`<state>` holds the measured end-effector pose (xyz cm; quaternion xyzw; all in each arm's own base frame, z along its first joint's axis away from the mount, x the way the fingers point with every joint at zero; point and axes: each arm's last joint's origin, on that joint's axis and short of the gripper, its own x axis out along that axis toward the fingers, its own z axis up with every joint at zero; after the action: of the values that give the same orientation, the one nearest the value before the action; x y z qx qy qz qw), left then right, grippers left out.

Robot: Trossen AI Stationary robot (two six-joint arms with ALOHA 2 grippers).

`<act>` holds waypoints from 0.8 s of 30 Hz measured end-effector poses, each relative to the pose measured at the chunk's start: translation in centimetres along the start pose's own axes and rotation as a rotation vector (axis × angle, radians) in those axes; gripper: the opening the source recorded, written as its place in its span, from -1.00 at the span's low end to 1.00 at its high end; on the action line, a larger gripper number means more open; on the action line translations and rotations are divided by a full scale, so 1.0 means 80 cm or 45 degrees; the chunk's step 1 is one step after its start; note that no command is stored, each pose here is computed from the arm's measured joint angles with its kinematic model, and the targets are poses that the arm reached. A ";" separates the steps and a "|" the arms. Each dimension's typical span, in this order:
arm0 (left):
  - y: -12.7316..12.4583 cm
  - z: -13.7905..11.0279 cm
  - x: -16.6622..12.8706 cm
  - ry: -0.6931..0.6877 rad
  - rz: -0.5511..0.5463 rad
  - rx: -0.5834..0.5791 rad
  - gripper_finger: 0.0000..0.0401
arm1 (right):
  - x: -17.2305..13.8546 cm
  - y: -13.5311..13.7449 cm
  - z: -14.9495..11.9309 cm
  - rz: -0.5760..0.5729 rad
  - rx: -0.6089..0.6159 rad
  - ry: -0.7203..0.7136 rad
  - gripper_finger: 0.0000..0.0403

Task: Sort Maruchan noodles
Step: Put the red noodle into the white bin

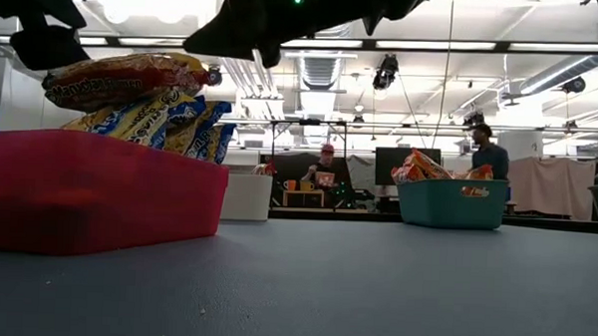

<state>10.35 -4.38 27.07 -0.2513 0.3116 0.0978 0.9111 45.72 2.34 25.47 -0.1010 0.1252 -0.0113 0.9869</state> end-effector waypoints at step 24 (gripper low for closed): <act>0.011 -0.036 0.055 -0.156 -0.001 -0.189 0.51 | -0.002 0.006 -0.032 0.020 -0.061 0.096 -0.96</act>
<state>12.04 -5.02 22.05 -0.3118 0.2470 0.1353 0.9074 44.92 2.32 22.95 -0.1230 0.1633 -0.0044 0.9789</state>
